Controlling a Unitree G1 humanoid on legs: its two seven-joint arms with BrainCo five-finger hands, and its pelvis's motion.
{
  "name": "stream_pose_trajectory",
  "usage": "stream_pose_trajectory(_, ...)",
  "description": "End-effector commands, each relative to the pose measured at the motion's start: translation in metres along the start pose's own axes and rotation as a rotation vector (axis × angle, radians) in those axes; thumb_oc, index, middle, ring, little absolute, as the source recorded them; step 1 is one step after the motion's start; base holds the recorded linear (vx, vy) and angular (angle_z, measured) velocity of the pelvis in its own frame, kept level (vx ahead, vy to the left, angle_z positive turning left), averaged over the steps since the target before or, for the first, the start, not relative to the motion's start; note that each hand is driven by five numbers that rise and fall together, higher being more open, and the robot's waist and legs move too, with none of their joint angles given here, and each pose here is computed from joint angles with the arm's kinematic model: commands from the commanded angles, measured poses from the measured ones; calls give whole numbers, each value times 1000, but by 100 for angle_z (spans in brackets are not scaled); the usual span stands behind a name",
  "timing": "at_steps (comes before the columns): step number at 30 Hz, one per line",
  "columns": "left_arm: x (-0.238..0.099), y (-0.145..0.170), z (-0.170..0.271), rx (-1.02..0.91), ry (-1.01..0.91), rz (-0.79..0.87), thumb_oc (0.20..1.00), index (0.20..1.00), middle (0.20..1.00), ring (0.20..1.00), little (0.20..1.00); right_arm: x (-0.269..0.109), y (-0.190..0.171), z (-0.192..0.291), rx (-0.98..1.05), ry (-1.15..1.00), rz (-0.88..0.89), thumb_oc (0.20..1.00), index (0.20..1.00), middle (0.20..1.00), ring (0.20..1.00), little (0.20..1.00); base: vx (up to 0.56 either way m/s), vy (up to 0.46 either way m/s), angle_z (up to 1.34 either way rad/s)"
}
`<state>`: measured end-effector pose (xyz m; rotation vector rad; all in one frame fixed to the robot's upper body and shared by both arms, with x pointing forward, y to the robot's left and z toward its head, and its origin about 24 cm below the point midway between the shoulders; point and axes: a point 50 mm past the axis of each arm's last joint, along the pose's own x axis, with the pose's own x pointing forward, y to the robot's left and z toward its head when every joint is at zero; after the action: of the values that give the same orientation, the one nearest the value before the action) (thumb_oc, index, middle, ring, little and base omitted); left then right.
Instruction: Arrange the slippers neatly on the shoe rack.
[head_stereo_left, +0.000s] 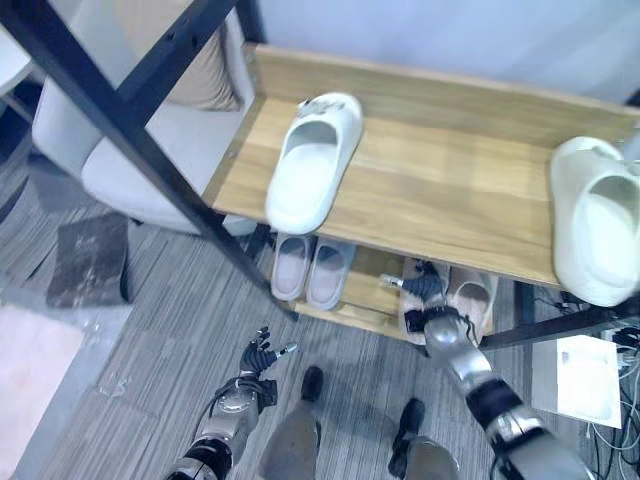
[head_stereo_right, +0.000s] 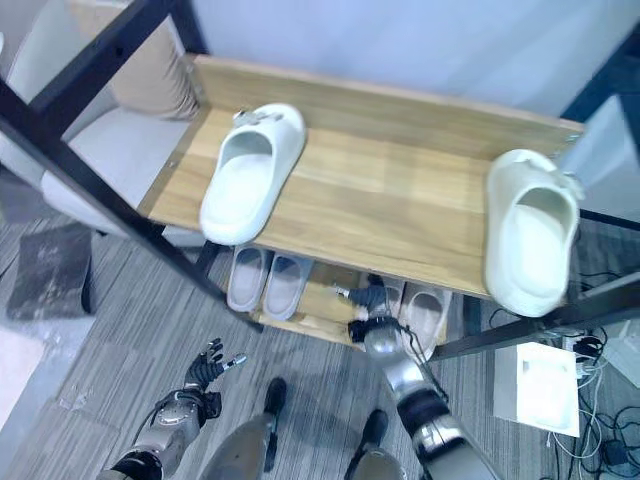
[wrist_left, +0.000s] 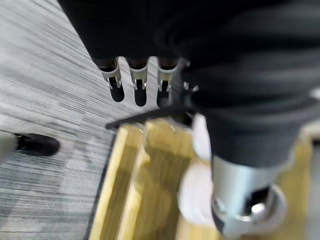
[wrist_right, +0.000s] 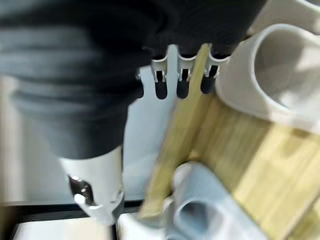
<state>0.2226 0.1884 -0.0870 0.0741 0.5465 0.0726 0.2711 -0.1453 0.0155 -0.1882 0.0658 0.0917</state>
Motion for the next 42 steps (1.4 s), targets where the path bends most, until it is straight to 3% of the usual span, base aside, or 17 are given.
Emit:
stream_pose_trajectory(1, 4, 7, 20, 104, -97, -50, 1000, 1000, 1000, 1000, 1000, -8, -8, 27, -25, -169, 155, 1000, 1000, 1000, 1000, 1000, 88, -23, -21)
stream_pose_trajectory(2, -4, 8, 15, 165, -110, -101, 1000, 1000, 1000, 1000, 1000, -32, -13, 23, -17, -165, 247, 1000, 1000, 1000, 1000, 1000, 62, -7, -16)
stream_pose_trajectory(5, -13, 9, 10, 209, -123, -152, 1000, 1000, 1000, 1000, 1000, -55, -19, 15, -49, -131, 308, 1000, 1000, 1000, 1000, 1000, 82, -25, -15)
stream_pose_trajectory(6, -19, -26, 31, 172, -188, -305, 1000, 1000, 1000, 1000, 1000, -65, -21, 7, -69, -83, 331, 1000, 1000, 1000, 1000, 1000, 44, -8, -24)
stream_pose_trajectory(7, -25, -8, 1, 259, -112, -281, 1000, 1000, 1000, 1000, 1000, -79, -30, -6, -136, -22, 321, 1000, 1000, 1000, 1000, 1000, 71, -21, -12)
stream_pose_trajectory(8, -34, -19, 17, 302, -210, -340, 1000, 1000, 1000, 1000, 1000, -88, -36, -17, -146, 29, 291, 1000, 1000, 1000, 1000, 1000, 31, -9, -8)
stream_pose_trajectory(10, -41, -21, 13, 317, -207, -387, 1000, 1000, 1000, 1000, 1000, -96, -41, -18, -225, 37, 287, 1000, 1000, 1000, 1000, 1000, 28, -8, -12)
stream_pose_trajectory(11, -44, -35, 14, 413, -221, -472, 1000, 1000, 1000, 1000, 1000, -109, -38, -35, -230, 116, 290, 1000, 1000, 1000, 1000, 1000, 52, -12, -16)
stream_pose_trajectory(12, -44, -42, 35, 457, -303, -504, 1000, 1000, 1000, 1000, 1000, -114, -44, -45, -282, 171, 282, 1000, 1000, 1000, 1000, 1000, 36, -3, -4)
stream_pose_trajectory(14, -43, -49, 34, 440, -279, -552, 1000, 1000, 1000, 1000, 1000, -118, -47, -54, -306, 222, 270, 1000, 1000, 1000, 1000, 1000, 14, 6, -14)
stream_pose_trajectory(19, -47, -70, 73, 581, -458, -639, 1000, 1000, 1000, 1000, 1000, -122, -62, -78, -395, 334, 210, 1000, 1000, 1000, 1000, 1000, 24, 7, -21)
stream_pose_trajectory(26, -74, -127, 146, 773, -836, -857, 1000, 1000, 1000, 1000, 1000, -127, -68, -110, -404, 478, 147, 1000, 1000, 1000, 1000, 1000, 3, -5, -2)
stream_pose_trajectory(30, -102, -129, 193, 730, -1036, -906, 1000, 1000, 1000, 1000, 1000, -125, -73, -113, -399, 495, 115, 1000, 1000, 1000, 1000, 1000, 8, -8, -6)
stream_pose_trajectory(33, -132, -126, 228, 594, -1191, -955, 1000, 1000, 1000, 1000, 1000, -116, -66, -118, -388, 510, 114, 1000, 1000, 1000, 1000, 1000, 3, -3, -2)
stream_pose_trajectory(38, -140, -132, 245, 483, -1273, -937, 1000, 1000, 1000, 1000, 1000, -97, -54, -118, -350, 497, 113, 1000, 1000, 1000, 1000, 1000, 7, -7, 4)
stream_pose_trajectory(42, -150, -115, 262, 394, -1360, -874, 1000, 1000, 1000, 1000, 1000, -89, -49, -110, -347, 451, 116, 1000, 1000, 1000, 1000, 1000, 10, -1, 3)
